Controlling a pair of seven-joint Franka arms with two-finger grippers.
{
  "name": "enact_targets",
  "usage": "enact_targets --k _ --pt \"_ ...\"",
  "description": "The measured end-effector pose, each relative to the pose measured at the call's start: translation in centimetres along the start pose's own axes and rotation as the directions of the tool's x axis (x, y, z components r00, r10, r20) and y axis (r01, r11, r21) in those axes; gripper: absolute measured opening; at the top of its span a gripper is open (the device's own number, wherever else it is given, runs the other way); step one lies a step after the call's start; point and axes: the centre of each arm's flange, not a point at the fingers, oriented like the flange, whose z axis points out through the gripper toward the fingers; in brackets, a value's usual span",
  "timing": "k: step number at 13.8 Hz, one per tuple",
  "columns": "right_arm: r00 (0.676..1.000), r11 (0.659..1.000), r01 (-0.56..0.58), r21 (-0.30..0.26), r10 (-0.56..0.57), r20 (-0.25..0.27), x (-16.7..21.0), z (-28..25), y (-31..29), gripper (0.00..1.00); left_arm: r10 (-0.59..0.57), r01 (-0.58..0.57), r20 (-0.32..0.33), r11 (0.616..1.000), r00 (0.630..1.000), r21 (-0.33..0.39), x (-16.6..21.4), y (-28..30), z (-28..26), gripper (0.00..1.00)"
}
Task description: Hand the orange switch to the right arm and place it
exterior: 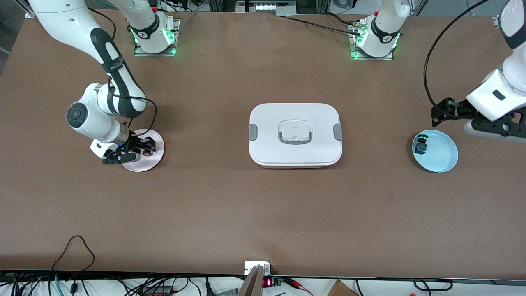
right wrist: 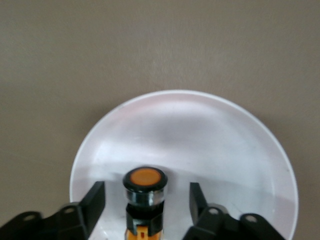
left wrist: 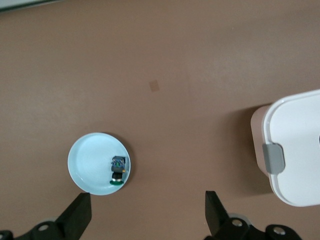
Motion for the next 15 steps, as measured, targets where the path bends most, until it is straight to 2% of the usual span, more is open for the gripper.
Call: enact_targets --k 1,2,5,7,9,12,15 --pt "1.000 1.000 0.003 0.004 -0.003 -0.010 0.4 -1.2 -0.2 0.94 -0.001 0.001 0.007 1.000 1.000 0.000 -0.6 0.5 0.0 1.00" --pt "1.000 1.000 0.009 0.011 -0.009 -0.015 0.8 -2.7 -0.5 1.00 -0.009 0.009 0.018 1.000 1.000 -0.001 -0.9 1.1 -0.1 1.00" --pt "0.998 0.999 0.054 0.008 -0.053 -0.013 2.2 -9.2 -1.6 1.00 -0.028 0.028 0.040 1.000 0.999 -0.001 -1.0 2.8 -0.1 1.00" --pt "0.998 0.998 0.052 -0.032 -0.051 0.029 3.1 -15.1 -2.5 1.00 -0.028 0.028 0.041 1.000 0.999 -0.001 -1.0 3.2 -0.1 1.00" --pt "0.998 0.998 0.050 -0.045 -0.047 0.052 3.6 -21.5 -3.5 1.00 -0.033 0.033 0.042 0.999 0.999 -0.001 -1.0 3.1 0.0 1.00" --pt "0.997 0.997 0.069 -0.040 -0.068 0.028 1.9 -29.9 -5.1 1.00 -0.045 0.045 0.044 0.999 0.998 -0.001 -1.1 2.7 0.0 1.00" --pt "0.997 0.996 0.078 -0.042 -0.077 0.017 -0.9 -35.7 -6.1 1.00 -0.071 0.071 0.058 0.997 0.996 -0.001 -1.3 1.3 0.1 1.00"
